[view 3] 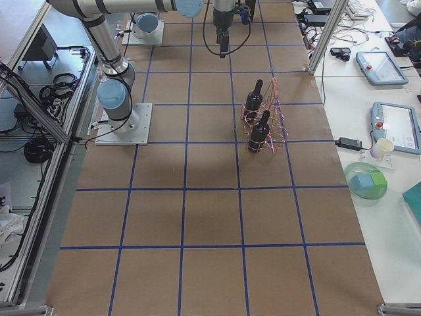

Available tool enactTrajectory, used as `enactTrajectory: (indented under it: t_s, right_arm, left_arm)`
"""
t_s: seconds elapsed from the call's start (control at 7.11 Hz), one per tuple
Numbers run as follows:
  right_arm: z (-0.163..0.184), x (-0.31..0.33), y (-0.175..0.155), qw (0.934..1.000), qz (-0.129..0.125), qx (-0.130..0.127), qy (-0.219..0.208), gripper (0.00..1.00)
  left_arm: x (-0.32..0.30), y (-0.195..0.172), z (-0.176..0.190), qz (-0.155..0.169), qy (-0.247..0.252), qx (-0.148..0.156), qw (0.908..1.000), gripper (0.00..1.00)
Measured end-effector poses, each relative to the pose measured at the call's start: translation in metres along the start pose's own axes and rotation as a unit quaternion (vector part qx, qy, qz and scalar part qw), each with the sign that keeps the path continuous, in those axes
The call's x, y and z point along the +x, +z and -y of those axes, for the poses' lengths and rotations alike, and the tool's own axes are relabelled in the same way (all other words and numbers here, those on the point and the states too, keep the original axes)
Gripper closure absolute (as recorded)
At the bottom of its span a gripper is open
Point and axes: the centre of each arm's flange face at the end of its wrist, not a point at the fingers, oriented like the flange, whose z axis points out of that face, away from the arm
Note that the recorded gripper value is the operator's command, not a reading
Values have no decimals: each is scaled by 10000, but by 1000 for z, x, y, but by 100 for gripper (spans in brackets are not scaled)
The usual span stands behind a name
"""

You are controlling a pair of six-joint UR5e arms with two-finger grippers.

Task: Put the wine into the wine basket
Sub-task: 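Close the left gripper on the bottle neck and lift it, then carry the bottle with the left gripper to the table center, set upright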

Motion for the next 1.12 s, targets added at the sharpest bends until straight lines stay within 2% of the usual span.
enactTrajectory:
  t_s: [0.56,0.84,1.12]
  right_arm:
    - [0,0,0,10000,4,8,1,0]
    - [0,0,0,10000,-2,6,-4,0]
    - [0,0,0,10000,0,4,0,0]
  left_arm:
    - [2,-1,1,-21,-61,14,10000,86]
    - [27,-19,6,-15,-278,70,9996,86]
    - [100,-52,10,-78,-397,56,9992,91]
